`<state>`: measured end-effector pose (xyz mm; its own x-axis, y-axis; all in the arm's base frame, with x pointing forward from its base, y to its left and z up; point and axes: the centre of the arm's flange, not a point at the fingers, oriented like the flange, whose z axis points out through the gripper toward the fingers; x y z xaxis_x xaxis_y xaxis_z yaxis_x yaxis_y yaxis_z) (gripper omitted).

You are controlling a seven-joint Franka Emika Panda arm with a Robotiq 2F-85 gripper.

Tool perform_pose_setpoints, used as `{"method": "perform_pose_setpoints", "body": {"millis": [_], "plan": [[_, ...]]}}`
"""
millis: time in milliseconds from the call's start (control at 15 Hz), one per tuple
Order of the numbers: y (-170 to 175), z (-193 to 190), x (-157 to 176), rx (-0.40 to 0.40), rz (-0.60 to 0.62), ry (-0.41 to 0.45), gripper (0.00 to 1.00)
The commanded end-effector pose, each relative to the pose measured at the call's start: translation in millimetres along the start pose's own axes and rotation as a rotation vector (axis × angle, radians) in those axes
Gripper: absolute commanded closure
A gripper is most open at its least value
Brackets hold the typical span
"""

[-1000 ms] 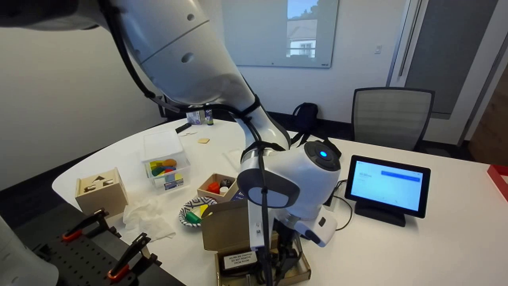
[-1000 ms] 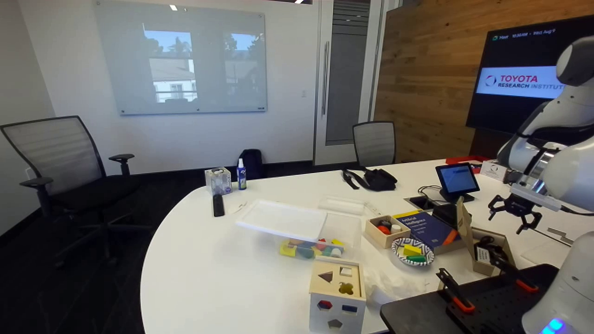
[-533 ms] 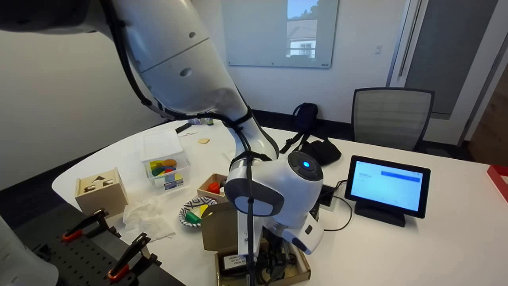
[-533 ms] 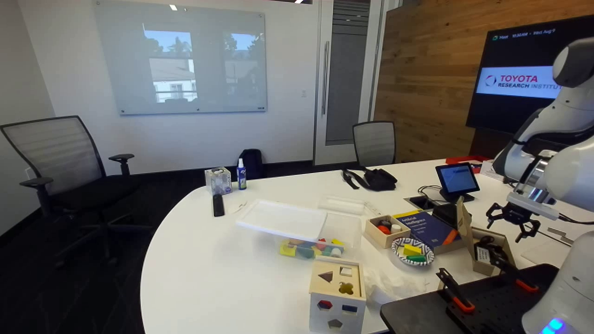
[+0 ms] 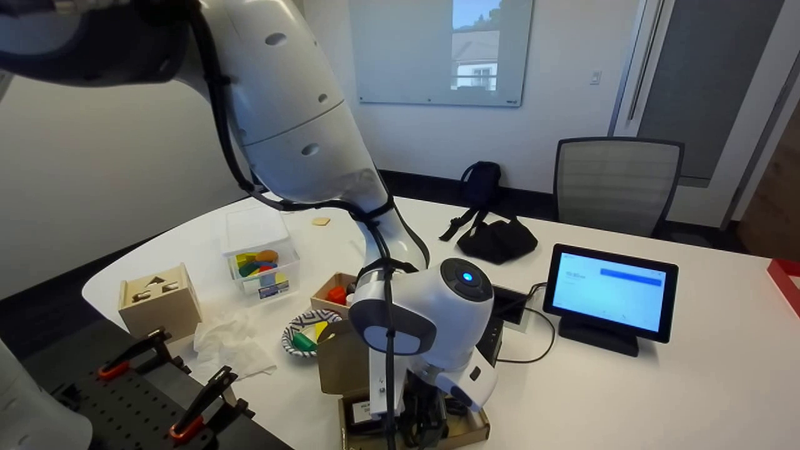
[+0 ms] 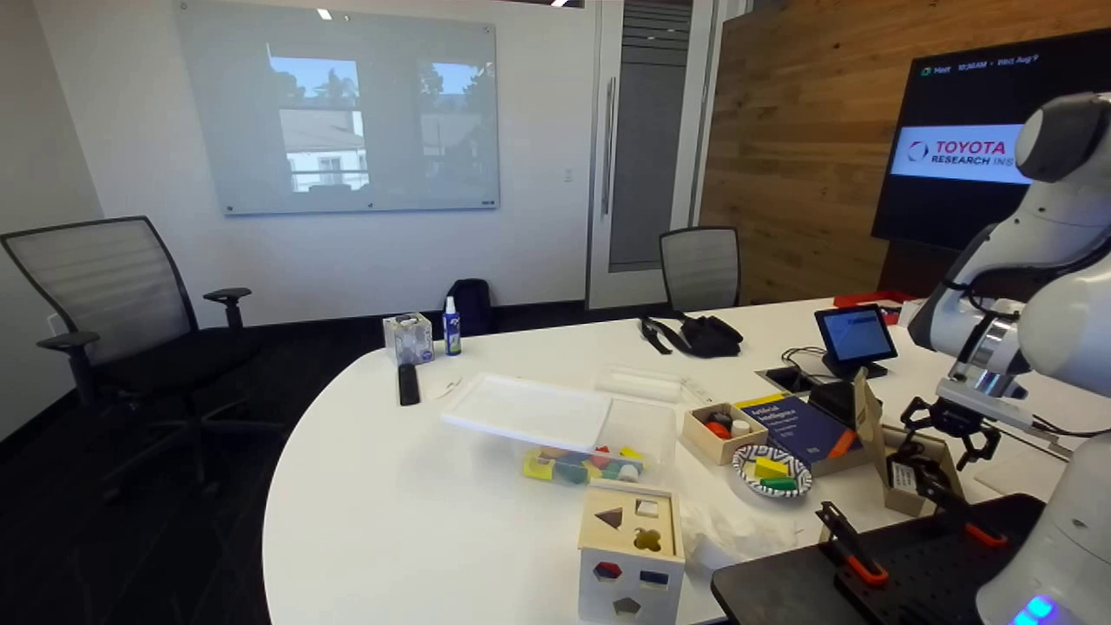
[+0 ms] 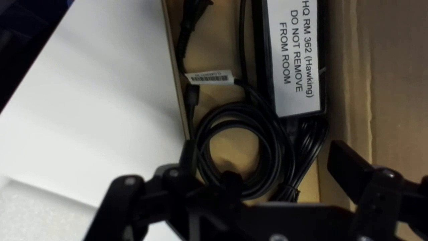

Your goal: Remove the white foam and the cable from the cardboard box, then close the lid

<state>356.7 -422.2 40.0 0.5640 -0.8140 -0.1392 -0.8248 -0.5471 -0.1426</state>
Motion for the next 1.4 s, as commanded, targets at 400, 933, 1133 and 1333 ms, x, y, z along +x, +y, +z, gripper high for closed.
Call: {"method": "perform_pose_setpoints", "body": {"millis": [400, 933, 1133, 1333], "plan": [[-16.7, 28.3, 12.4, -0.079, 0.004, -0.002, 0.22], [-22.7, 45.1, 13.2, -0.134, -0.004, -0.015, 0.64], [-27.5, 47.5, 12.2, -0.142, -0.016, -0.018, 0.89], [-24.6, 47.3, 13.2, -0.155, -0.019, -0.017, 1.0]]}}
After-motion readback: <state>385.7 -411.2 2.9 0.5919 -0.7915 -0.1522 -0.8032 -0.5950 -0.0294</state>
